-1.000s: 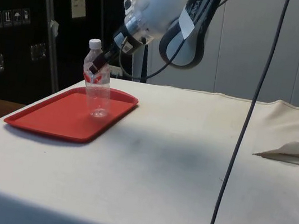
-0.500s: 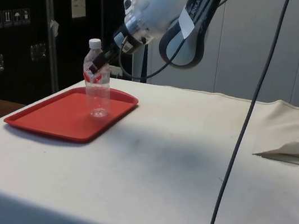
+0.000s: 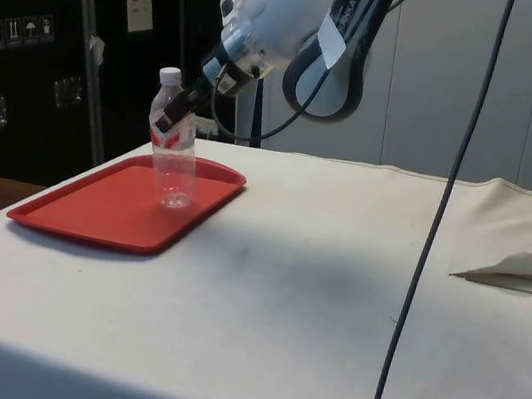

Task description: Place the bottle upright on the tray.

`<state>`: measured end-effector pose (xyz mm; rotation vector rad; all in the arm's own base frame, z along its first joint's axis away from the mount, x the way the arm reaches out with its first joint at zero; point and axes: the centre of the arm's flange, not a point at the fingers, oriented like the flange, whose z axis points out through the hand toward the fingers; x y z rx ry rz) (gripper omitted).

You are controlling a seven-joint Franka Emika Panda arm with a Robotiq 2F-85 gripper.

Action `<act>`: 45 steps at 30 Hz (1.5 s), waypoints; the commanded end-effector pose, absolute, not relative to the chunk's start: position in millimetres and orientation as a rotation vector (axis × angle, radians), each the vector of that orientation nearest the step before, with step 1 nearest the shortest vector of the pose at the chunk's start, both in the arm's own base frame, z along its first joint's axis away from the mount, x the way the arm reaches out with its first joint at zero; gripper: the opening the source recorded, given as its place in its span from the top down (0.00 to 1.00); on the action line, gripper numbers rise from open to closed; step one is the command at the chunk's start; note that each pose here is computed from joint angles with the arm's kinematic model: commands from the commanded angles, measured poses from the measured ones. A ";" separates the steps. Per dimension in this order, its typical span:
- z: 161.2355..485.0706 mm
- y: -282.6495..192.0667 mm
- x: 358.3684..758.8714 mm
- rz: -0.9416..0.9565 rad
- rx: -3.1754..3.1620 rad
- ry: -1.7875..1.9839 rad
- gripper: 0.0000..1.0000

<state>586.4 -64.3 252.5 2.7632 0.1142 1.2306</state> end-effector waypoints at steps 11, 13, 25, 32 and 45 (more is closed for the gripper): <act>252.4 -63.8 586.5 1.231 2.764 0.115 0.00; 252.4 -63.8 586.5 1.231 2.764 0.115 0.00; 251.6 -63.1 584.0 1.229 2.765 0.118 0.00; 251.7 -61.2 577.1 1.242 2.760 0.123 0.00; 252.3 -53.5 554.8 1.301 2.743 0.160 0.00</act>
